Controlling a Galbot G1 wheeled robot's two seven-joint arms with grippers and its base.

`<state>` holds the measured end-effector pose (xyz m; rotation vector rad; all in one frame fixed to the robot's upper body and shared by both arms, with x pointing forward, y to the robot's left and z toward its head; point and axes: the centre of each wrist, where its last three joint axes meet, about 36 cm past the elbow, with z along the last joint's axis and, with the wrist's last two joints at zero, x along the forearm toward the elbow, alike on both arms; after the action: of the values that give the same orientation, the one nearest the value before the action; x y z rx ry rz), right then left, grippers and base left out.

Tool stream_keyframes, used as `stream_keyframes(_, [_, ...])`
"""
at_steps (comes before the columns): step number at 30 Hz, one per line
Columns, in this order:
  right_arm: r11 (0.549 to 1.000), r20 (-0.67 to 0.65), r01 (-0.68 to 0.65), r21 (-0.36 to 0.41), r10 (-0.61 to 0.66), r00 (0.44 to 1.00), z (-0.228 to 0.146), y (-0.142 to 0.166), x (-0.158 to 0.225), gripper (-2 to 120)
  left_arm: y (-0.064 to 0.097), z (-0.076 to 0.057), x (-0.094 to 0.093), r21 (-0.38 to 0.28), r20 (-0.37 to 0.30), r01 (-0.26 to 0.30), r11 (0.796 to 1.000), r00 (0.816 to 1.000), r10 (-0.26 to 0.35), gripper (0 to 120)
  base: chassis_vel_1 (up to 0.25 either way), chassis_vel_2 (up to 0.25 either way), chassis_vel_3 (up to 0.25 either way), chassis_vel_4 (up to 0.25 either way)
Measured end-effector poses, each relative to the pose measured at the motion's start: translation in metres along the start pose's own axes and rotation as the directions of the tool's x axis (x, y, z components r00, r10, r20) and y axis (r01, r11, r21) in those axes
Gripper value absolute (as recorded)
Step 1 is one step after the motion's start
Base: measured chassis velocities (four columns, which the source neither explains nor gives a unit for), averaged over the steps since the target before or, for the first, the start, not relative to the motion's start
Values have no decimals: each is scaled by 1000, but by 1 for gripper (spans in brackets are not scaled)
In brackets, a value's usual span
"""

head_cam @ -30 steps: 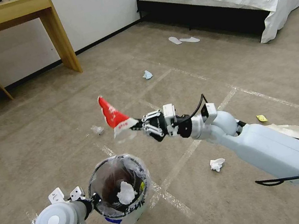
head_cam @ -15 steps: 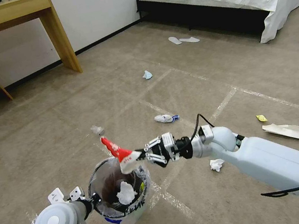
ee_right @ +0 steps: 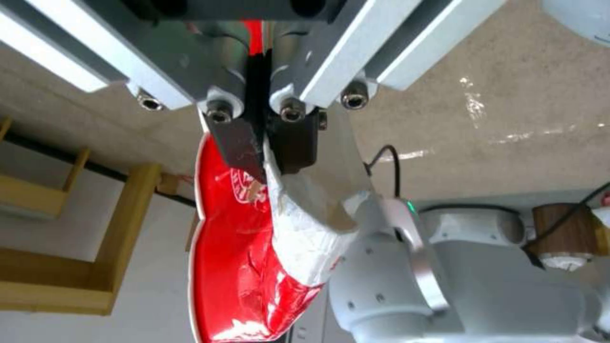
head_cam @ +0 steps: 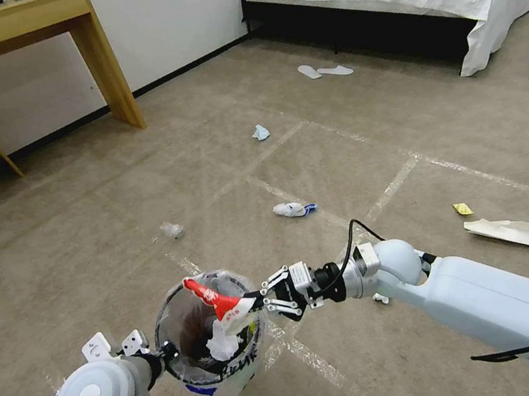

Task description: Pick up the trash bin and place the garbage on the floor into it.

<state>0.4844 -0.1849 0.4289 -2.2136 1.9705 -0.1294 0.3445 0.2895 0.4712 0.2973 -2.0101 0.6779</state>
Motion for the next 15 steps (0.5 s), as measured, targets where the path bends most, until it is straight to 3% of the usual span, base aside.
stream_keyframes(15, [999,-31,-14,-30,14,999,23,-16,-9,0,-7,6,14,-7,-3,-34,999,999,34,0,0,0,0,0])
